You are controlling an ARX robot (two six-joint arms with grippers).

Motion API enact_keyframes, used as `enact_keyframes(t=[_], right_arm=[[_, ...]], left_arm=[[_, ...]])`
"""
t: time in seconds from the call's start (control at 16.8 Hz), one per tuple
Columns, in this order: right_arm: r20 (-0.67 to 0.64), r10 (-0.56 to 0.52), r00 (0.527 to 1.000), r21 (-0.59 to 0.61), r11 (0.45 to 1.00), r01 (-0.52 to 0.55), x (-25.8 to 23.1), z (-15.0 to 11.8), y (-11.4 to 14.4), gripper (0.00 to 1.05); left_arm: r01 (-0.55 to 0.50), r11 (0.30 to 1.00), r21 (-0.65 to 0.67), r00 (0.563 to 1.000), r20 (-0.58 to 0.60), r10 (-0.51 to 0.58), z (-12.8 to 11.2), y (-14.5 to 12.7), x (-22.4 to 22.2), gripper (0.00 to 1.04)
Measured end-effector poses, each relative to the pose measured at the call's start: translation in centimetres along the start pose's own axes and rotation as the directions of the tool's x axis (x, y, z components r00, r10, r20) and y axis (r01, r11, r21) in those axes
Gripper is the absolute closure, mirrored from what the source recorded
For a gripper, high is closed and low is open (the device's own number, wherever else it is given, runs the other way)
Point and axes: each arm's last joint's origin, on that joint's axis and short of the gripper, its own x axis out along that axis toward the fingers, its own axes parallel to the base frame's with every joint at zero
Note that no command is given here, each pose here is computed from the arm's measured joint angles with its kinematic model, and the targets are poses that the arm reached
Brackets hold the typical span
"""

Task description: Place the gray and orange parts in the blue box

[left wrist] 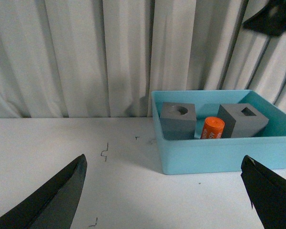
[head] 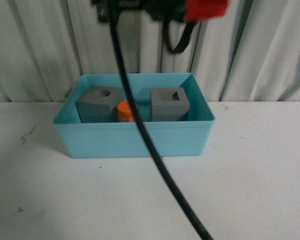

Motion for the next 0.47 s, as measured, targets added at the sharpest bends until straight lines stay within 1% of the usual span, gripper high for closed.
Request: enact_keyframes(t=[0.06, 0.12, 0.18, 0.24, 0.3, 0.36, 0.42, 0.47], right_arm=[[0.067, -0.050, 0.996, -0.017, 0.999, 0.052, -3.6, 2.0, -1.7, 0.06], [0.088, -0.095, 0.992, -0.007, 0.995, 0.096, -7.1, 2.4, -3.6, 0.06], [0.085, -0.183, 0.979, -0.022, 0.982, 0.186, -10.8, 1.3, -5.8, 0.06], [0.018, -0.250, 0.968, -0.027, 0.968, 0.251, -13.8, -0.9, -7.4, 0.06], [-0.055, -0.311, 0.949, -0.038, 0.950, 0.309, -16.8, -3.5, -8.6, 0.06], [-0.113, -0.366, 0.924, -0.033, 0.931, 0.365, -20.2, -5.7, -9.4, 0.06], [-0.140, -0.411, 0.901, -0.007, 0.910, 0.414, -23.7, -7.1, -9.4, 0.06], [-0.153, -0.425, 0.892, 0.054, 0.898, 0.437, -27.3, -8.4, -8.6, 0.06]], left_arm=[[0.000, 1.000, 0.000, 1.000, 0.000, 0.000, 0.0, 0.0, 0.0, 0.07], [0.000, 1.000, 0.000, 1.000, 0.000, 0.000, 0.0, 0.0, 0.0, 0.07], [0.000, 1.000, 0.000, 1.000, 0.000, 0.000, 0.0, 0.0, 0.0, 0.07], [0.000, 1.000, 0.000, 1.000, 0.000, 0.000, 0.0, 0.0, 0.0, 0.07], [0.000, 1.000, 0.000, 1.000, 0.000, 0.000, 0.0, 0.0, 0.0, 0.07], [0.000, 1.000, 0.000, 1.000, 0.000, 0.000, 0.0, 0.0, 0.0, 0.07], [0.000, 1.000, 0.000, 1.000, 0.000, 0.000, 0.0, 0.0, 0.0, 0.07], [0.000, 1.000, 0.000, 1.000, 0.000, 0.000, 0.0, 0.0, 0.0, 0.07]])
